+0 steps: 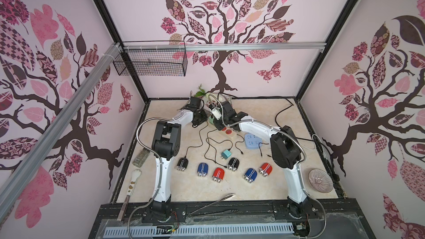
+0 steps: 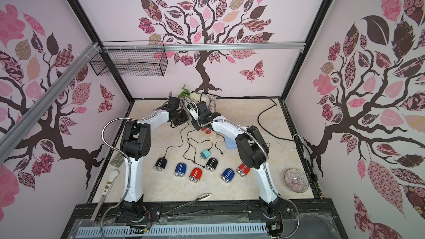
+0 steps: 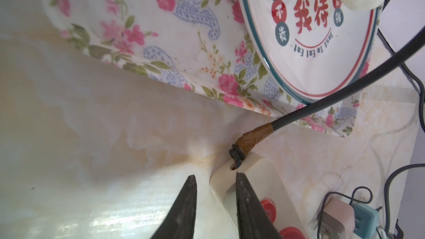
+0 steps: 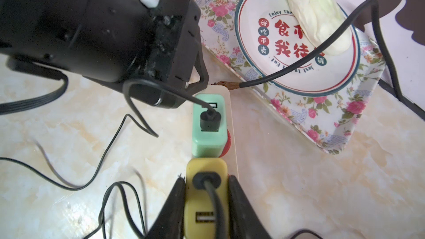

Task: Unplug the electric shaver
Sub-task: Remove the plug from the socket.

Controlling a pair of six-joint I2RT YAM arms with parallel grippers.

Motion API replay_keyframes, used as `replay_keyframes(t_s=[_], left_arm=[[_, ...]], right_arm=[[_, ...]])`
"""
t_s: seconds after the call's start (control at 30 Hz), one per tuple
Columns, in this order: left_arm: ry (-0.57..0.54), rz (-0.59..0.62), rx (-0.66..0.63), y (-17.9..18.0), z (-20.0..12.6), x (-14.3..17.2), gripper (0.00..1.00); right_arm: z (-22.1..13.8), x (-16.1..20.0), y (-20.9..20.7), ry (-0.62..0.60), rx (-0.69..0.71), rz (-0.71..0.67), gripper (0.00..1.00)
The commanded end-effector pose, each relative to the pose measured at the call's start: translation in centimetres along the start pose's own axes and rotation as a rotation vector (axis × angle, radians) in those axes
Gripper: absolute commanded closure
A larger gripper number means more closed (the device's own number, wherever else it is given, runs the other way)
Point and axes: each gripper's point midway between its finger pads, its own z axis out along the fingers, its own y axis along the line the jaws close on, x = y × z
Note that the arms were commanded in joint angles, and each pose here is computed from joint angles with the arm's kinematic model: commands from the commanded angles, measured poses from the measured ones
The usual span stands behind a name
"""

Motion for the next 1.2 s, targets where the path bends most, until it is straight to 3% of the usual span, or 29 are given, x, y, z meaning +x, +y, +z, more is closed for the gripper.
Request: replay_keyframes(t_s=[0.0, 0.5, 0.8, 1.17], left_arm=[[0.001, 0.013, 0.003, -0.2, -1.0, 0.3, 0.69], [0.011, 0.014, 0.001, -0.1, -0.6, 1.3, 0.69], [0.002, 0.012, 0.002, -0.3, -0.8, 1.1, 0.69], [-0.016, 0.014, 0.011, -0.7, -1.7, 0.5, 0.64]], right_arm=[[0.9, -1.8, 0.0, -0.05, -0.001, -0.011, 0.84], [1.8, 0.0, -0.4, -0.019, 0.008, -0.004, 0.85], [-3.4, -2.9, -1.1, -0.098, 0.037, -0.001, 0.84], [-7.6, -2.7, 0.2, -0.153, -0.01, 0.067, 0.84]])
